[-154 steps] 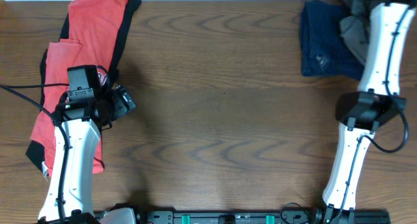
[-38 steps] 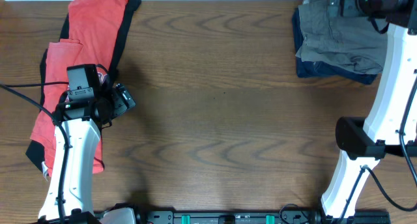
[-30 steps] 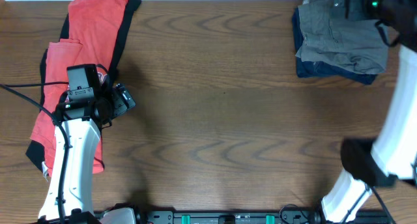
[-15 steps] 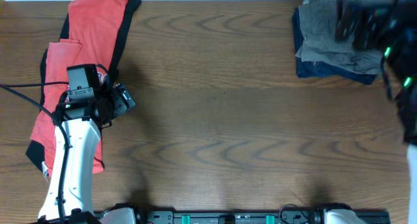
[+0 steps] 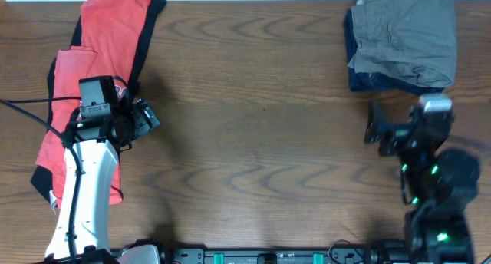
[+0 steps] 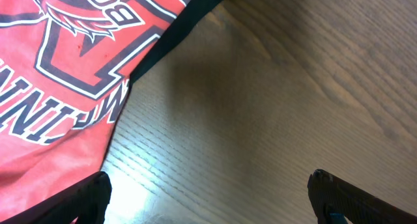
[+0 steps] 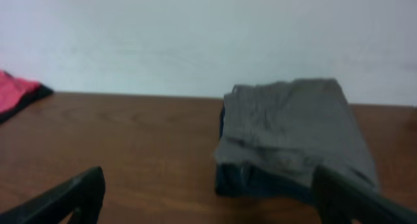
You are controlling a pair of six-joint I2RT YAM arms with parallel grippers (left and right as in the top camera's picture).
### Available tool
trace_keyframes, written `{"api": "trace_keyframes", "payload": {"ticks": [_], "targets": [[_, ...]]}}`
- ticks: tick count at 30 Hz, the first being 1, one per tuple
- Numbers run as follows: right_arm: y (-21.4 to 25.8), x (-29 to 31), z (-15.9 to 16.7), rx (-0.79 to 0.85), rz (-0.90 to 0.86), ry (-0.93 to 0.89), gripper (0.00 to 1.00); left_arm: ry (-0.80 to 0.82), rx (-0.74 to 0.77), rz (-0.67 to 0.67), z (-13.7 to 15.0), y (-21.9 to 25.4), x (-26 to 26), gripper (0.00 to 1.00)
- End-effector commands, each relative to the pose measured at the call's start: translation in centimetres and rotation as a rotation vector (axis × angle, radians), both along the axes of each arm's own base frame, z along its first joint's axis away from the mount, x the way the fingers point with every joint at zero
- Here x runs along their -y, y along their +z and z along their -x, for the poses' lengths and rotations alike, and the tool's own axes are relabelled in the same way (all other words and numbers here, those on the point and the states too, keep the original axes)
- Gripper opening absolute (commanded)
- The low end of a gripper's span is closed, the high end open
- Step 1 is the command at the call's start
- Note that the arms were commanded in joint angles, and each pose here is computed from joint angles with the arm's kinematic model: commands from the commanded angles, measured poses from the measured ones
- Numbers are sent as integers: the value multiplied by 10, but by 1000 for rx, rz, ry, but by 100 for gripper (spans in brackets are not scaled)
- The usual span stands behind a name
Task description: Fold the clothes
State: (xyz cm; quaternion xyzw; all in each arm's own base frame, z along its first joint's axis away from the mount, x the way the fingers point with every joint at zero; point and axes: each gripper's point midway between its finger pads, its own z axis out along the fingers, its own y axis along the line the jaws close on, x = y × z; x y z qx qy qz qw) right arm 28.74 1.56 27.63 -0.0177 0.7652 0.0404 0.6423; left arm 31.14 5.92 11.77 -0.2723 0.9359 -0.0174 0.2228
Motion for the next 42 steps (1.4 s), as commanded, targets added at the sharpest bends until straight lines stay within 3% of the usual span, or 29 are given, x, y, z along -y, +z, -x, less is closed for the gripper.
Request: {"api": "trace_keyframes", "payload": {"ticks": [1,8,14,42], "targets": [[-39,2,14,17,-48,-14,99,7,-11,-10,1,-3,-3,98],[-98,2,34,51,-63,-16,99,7,-11,-10,1,-3,-3,98],[-118,2,40,93,-62,-34,99,7,-11,-10,1,-3,-3,98],[-119,-6,42,102,22,15,99,7,-11,-10,1,-3,-3,98]]}}
